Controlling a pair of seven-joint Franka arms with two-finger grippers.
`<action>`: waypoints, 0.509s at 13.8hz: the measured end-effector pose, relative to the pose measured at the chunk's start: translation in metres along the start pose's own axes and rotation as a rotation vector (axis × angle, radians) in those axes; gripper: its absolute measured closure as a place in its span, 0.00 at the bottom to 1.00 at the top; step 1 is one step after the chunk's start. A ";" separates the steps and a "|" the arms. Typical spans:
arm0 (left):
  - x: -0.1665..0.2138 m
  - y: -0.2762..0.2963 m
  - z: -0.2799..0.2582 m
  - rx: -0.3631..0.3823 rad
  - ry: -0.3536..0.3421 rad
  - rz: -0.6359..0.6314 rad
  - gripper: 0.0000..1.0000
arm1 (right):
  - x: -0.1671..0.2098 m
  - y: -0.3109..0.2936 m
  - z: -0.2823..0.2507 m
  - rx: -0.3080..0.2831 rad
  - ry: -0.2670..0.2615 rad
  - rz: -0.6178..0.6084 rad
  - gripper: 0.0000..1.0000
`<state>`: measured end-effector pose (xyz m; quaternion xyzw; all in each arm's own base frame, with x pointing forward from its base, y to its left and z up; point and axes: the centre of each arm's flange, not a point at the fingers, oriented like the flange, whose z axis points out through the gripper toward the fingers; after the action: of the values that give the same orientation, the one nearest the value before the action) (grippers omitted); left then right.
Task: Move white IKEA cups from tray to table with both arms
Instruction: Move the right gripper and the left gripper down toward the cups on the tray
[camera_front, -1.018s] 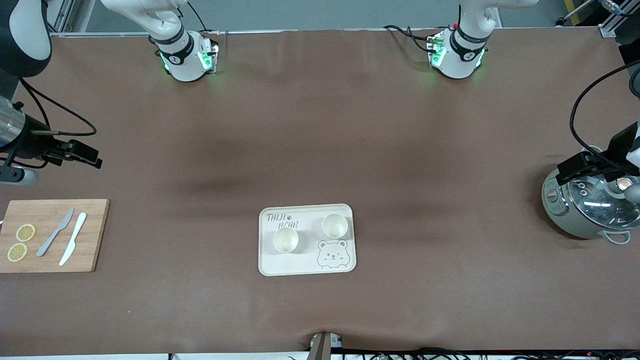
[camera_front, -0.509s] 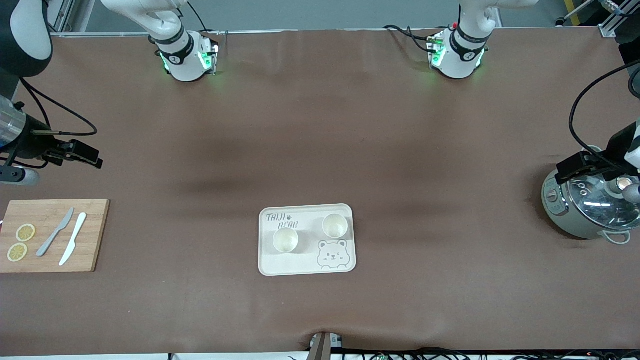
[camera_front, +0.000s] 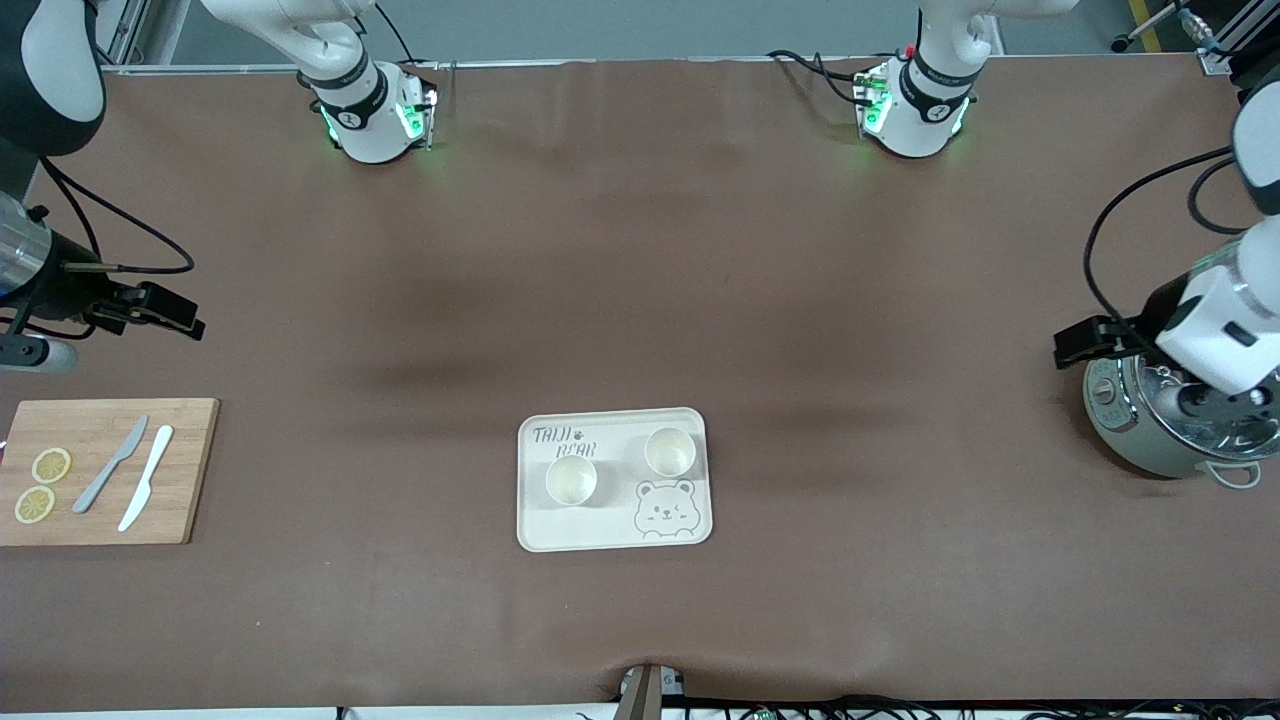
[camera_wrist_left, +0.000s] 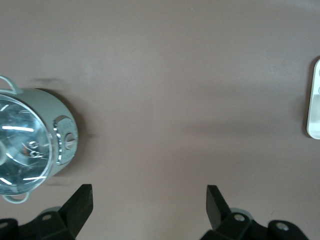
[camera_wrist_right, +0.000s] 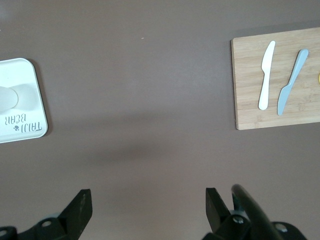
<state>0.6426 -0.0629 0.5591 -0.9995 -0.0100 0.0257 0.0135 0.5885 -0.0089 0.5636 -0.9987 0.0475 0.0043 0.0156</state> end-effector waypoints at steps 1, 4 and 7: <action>0.004 0.012 0.008 0.001 0.001 -0.012 0.00 | 0.001 -0.002 0.000 0.001 0.004 -0.003 0.00; 0.016 0.062 0.040 -0.009 0.005 -0.071 0.00 | 0.012 -0.018 0.004 0.004 0.017 -0.022 0.00; 0.029 0.120 0.081 -0.017 0.034 -0.149 0.00 | 0.026 -0.038 0.016 0.024 0.005 -0.007 0.00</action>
<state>0.6695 -0.1799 0.4737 -0.9964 -0.0843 0.0073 0.0072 0.6177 0.0269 0.5485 -0.9986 0.0444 0.0014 0.0274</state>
